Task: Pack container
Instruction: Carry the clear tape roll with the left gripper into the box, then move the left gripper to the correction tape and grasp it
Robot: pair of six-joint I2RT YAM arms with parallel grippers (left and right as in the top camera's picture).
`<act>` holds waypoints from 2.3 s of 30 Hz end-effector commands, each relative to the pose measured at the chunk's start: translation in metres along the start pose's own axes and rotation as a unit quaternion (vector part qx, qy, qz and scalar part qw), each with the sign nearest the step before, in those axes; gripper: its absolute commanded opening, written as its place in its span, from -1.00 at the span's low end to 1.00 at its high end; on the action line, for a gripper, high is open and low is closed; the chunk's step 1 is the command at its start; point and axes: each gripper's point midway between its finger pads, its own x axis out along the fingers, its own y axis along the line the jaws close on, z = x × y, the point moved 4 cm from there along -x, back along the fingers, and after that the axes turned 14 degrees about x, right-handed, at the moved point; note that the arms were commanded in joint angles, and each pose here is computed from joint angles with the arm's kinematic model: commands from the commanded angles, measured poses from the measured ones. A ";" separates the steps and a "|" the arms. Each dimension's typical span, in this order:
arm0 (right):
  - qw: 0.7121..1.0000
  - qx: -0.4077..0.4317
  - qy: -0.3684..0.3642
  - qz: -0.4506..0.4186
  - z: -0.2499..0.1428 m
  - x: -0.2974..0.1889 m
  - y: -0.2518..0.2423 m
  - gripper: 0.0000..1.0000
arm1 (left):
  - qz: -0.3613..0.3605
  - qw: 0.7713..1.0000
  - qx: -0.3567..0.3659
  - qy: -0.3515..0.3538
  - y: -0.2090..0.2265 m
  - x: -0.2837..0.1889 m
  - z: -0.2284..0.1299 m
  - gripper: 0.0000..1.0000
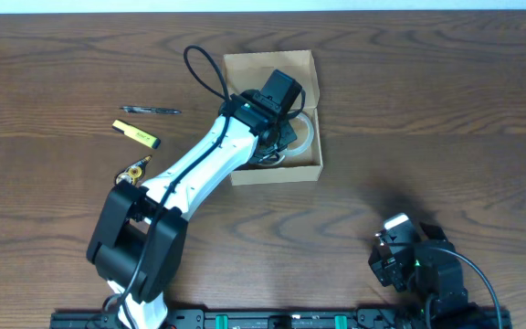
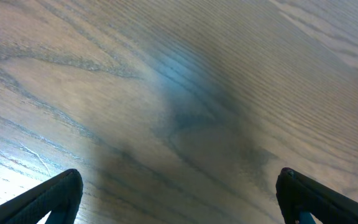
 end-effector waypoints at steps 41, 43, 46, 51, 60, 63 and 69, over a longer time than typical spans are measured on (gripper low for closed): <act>1.000 -0.003 0.002 -0.006 -0.002 0.001 -0.002 0.99 | 0.117 0.943 -0.137 -0.280 0.078 -0.168 0.070 -0.28; 1.000 -0.003 0.002 -0.006 -0.002 0.001 -0.002 0.99 | 0.152 0.919 -0.212 -0.296 0.115 -0.188 0.061 -0.28; 1.000 -0.003 0.002 -0.006 -0.002 0.001 -0.002 0.98 | 0.168 0.891 -0.288 -0.309 0.148 -0.197 0.053 -0.28; 1.000 -0.003 0.002 -0.006 -0.002 0.001 -0.002 0.99 | 0.173 0.814 -0.460 -0.310 0.205 -0.179 0.024 -0.29; 1.000 -0.003 0.002 -0.006 -0.002 0.001 -0.002 0.99 | 0.201 0.694 -0.640 -0.263 0.255 -0.122 -0.010 0.08; 1.000 -0.003 0.002 -0.006 -0.002 0.001 -0.002 0.99 | 0.194 0.681 -0.670 -0.222 0.263 -0.113 -0.011 0.92; 1.000 -0.003 0.002 -0.006 -0.002 0.001 -0.002 0.99 | 0.231 0.647 -0.703 -0.181 0.285 -0.094 -0.014 0.96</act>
